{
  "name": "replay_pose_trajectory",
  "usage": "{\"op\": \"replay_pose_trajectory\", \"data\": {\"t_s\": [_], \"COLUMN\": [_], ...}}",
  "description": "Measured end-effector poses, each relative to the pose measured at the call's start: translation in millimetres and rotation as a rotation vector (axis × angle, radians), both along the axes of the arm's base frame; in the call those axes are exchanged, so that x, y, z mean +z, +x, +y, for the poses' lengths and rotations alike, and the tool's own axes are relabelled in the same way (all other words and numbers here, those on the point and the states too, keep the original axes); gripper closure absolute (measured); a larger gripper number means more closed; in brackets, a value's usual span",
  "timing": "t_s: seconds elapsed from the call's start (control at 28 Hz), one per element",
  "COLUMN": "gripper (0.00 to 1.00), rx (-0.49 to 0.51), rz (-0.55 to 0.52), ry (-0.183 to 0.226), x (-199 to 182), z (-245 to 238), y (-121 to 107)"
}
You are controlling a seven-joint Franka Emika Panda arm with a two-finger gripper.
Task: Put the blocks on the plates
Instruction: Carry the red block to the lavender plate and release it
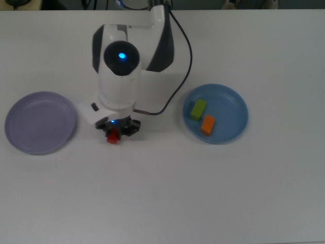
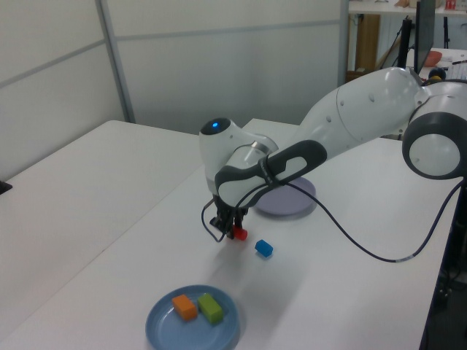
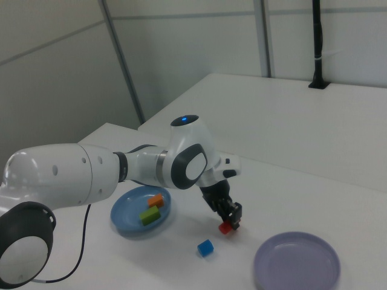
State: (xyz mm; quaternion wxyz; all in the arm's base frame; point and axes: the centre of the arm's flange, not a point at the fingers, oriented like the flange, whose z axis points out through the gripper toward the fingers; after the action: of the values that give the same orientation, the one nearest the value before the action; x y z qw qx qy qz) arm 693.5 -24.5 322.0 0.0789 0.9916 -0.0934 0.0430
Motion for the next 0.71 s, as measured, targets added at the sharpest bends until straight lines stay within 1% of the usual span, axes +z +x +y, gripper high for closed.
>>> {"op": "replay_pose_trajectory", "data": {"t_s": [0.11, 0.21, 0.36, 0.5, 0.64, 0.71], "gripper": [0.67, 0.67, 0.67, 0.67, 0.67, 0.67], "rx": [-0.001, -0.009, -0.012, -0.031, -0.045, -0.039], "rz": [-0.02, -0.031, -0.024, -0.019, -0.02, -0.017], "ry": [-0.005, -0.008, -0.002, 0.002, 0.001, 0.001], "x": [13.8, 23.5, 25.4, 25.6, 28.3, 27.6], "z": [-26.1, -63.0, -110.4, -147.3, -177.6, -184.8], "y": [3.3, 2.6, -4.5, -12.7, -19.7, -21.8]}}
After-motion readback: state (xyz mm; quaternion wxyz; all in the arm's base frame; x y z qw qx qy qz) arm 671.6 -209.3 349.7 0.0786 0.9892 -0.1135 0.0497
